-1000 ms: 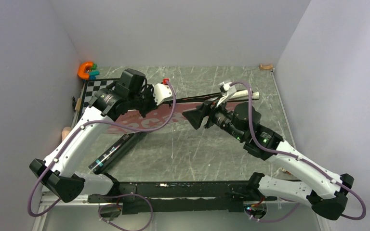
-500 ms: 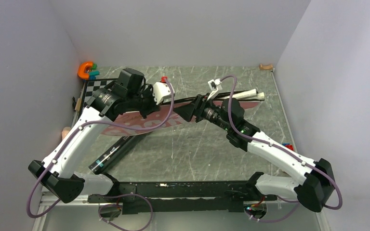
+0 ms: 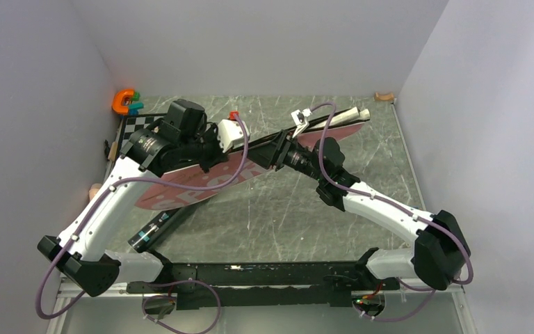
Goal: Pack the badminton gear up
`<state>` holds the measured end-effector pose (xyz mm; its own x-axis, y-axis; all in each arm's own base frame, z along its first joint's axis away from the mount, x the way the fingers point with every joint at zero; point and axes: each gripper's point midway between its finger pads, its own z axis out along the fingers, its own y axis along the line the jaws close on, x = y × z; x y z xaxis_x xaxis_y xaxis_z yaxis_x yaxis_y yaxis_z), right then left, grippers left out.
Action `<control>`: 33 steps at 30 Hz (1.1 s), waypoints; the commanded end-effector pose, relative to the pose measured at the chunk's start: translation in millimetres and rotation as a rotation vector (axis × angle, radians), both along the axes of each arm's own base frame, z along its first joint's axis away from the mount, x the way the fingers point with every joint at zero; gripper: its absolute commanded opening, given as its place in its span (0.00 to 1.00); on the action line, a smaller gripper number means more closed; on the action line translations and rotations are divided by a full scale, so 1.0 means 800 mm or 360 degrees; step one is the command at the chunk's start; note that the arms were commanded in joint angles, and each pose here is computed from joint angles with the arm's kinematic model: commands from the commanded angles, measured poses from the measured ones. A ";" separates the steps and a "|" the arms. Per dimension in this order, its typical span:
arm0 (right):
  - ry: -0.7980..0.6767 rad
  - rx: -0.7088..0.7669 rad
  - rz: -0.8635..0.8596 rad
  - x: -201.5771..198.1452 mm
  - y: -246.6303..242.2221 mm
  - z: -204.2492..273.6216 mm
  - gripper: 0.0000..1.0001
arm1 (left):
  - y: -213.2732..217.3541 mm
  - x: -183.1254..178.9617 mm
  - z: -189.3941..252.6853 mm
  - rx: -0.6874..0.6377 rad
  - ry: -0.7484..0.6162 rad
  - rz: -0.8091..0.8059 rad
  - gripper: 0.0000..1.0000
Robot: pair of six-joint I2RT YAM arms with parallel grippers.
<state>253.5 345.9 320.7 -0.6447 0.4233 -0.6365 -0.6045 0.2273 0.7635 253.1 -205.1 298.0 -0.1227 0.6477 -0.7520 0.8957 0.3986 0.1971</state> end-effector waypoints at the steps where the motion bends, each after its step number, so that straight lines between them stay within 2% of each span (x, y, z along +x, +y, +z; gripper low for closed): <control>1: -0.0108 0.0166 0.0053 -0.005 0.003 0.037 0.54 | -0.020 -0.015 0.051 -0.0220 -0.0155 -0.0129 0.00; 12: -0.0050 0.0186 0.0097 -0.002 0.012 0.024 0.27 | -0.026 -0.025 0.051 -0.0222 -0.0136 -0.0156 0.00; 19: -0.0079 0.0177 0.0053 -0.007 0.000 0.030 0.00 | -0.023 -0.025 0.040 -0.0163 -0.0139 -0.0153 0.00; 33: -0.0048 0.0002 -0.0230 -0.009 -0.093 0.008 0.00 | -0.016 -0.022 0.030 -0.0066 -0.0183 -0.0123 0.00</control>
